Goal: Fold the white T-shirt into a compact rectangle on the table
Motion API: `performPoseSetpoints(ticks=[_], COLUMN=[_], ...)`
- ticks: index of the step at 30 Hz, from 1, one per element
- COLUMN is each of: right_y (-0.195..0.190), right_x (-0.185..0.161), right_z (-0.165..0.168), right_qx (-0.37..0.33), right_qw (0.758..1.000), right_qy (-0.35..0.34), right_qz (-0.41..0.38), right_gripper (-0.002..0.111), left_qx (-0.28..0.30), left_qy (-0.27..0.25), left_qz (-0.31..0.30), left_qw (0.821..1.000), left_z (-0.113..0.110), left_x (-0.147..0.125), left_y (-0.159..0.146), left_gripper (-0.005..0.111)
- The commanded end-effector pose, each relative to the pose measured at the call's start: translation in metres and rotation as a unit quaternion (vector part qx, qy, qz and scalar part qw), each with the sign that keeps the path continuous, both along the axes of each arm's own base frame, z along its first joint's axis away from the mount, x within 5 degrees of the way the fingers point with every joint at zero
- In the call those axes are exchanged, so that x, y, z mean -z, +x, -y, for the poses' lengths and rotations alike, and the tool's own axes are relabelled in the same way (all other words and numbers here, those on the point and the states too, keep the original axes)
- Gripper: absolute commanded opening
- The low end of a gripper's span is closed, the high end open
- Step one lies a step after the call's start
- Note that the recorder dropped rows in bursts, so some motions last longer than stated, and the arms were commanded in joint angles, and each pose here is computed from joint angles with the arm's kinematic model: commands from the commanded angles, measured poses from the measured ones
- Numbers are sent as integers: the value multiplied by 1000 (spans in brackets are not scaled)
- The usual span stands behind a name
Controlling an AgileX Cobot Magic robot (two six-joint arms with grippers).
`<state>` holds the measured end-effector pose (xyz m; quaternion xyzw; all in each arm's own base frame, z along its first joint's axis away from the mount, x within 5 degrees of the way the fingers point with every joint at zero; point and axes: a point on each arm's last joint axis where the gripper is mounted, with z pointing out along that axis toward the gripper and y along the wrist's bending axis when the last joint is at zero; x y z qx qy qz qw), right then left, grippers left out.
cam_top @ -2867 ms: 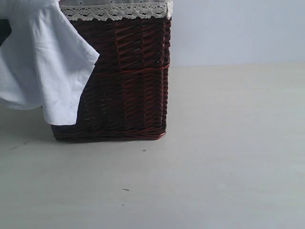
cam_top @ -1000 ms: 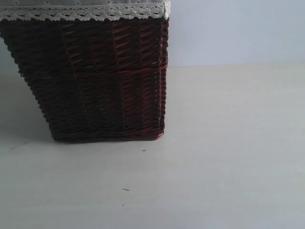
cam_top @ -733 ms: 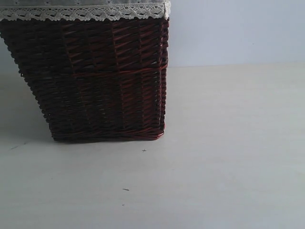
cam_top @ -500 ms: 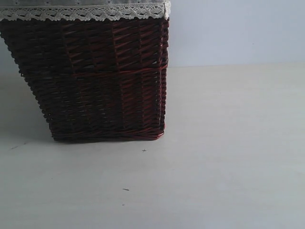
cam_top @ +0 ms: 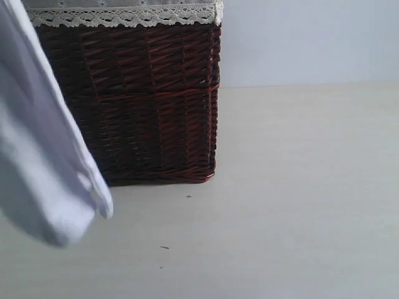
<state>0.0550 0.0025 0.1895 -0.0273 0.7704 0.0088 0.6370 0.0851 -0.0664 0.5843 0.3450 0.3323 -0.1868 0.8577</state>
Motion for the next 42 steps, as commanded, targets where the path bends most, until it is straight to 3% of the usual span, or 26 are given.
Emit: performPoseSetpoints(ticks=[1,5,13,17,24,30,34,38,42], right_y=[0,0,0,0,0,0,0,0,0], right_x=[1,1,1,1,1,1,1,1,1], right_z=[0,0,0,0,0,0,0,0,0], right_qx=[1,1,1,1,1,1,1,1,1], right_qw=[1000,1000,1000,1000,1000,1000,1000,1000,1000], right_qy=[-6,-6,-6,-6,-6,-6,-6,-6,-6], right_qz=[1,1,1,1,1,1,1,1,1], right_gripper=[0,0,0,0,0,0,0,0,0], left_qx=[-6,36,57,80,139,216,262,296,281], left_qy=[9,31,32,29,99,149,170,173,165], left_qz=[-141,-247,-434,-492,-545,-545,-521,-462,-418], left_qw=[990,968,899,867,821,796,795,818,848], left_z=[1,7,10,16,40,68,89,109,129], left_x=[22,63,192,244,306,313,301,264,226], left_y=[27,47,83,79,51,39,36,39,54], left_gripper=[0,0,0,0,0,0,0,0,0])
